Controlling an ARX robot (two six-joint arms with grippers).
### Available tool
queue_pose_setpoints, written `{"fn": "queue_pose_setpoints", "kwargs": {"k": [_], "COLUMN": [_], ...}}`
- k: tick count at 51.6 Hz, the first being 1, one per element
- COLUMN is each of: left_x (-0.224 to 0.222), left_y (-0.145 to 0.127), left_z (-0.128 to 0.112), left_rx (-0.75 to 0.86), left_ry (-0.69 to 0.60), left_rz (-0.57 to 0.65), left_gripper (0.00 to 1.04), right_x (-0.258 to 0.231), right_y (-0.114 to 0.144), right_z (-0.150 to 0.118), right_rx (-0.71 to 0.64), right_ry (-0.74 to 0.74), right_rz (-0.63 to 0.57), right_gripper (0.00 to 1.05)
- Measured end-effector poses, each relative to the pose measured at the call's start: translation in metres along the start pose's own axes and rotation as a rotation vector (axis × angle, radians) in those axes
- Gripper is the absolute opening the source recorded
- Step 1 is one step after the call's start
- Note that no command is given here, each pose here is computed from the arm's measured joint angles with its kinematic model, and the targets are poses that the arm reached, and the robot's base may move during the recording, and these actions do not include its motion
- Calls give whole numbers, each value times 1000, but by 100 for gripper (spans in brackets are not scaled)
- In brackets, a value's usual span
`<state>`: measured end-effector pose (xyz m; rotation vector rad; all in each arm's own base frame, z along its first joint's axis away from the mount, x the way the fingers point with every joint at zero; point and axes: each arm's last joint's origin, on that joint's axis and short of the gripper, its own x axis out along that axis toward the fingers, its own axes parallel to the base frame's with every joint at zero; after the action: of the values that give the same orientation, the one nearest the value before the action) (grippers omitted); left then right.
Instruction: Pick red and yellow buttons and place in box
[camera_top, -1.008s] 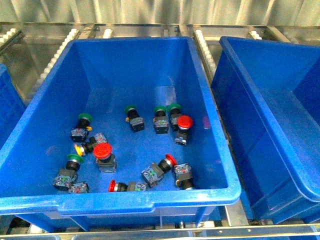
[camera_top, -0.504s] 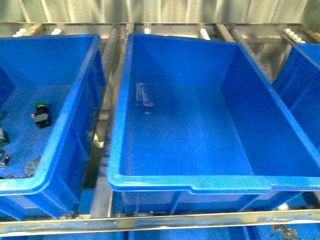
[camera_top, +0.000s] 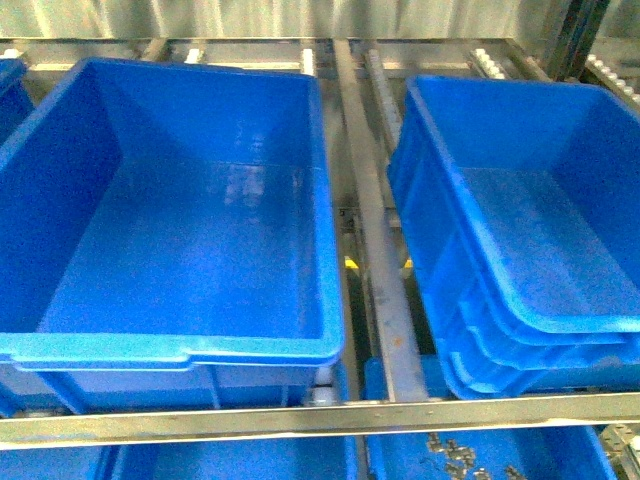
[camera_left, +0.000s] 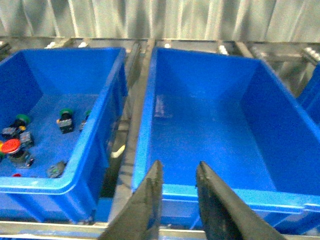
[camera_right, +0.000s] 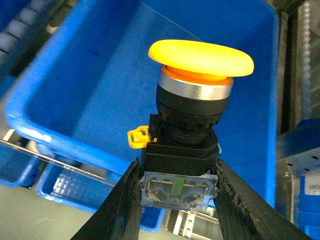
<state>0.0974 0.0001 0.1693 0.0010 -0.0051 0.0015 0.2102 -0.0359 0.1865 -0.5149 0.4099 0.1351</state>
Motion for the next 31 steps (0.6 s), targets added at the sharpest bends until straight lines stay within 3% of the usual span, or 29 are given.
{"fn": "queue_pose_setpoints", "kwargs": {"k": [9, 20, 22, 31], "left_x": [0, 0, 0, 0], "left_y": [0, 0, 0, 0], "left_z": [0, 0, 0, 0], "left_rx": [0, 2, 2, 2], "left_ry": [0, 0, 0, 0], "left_rz": [-4, -3, -4, -1], "left_gripper": [56, 99, 97, 68], "right_x": [2, 5, 5, 5], "right_y": [3, 7, 9, 12], "right_z": [5, 7, 8, 11], "right_rx": [5, 6, 3, 11], "right_ry": [-24, -31, -34, -46], "right_rz": [12, 20, 26, 31], "right_gripper": [33, 33, 33, 33]}}
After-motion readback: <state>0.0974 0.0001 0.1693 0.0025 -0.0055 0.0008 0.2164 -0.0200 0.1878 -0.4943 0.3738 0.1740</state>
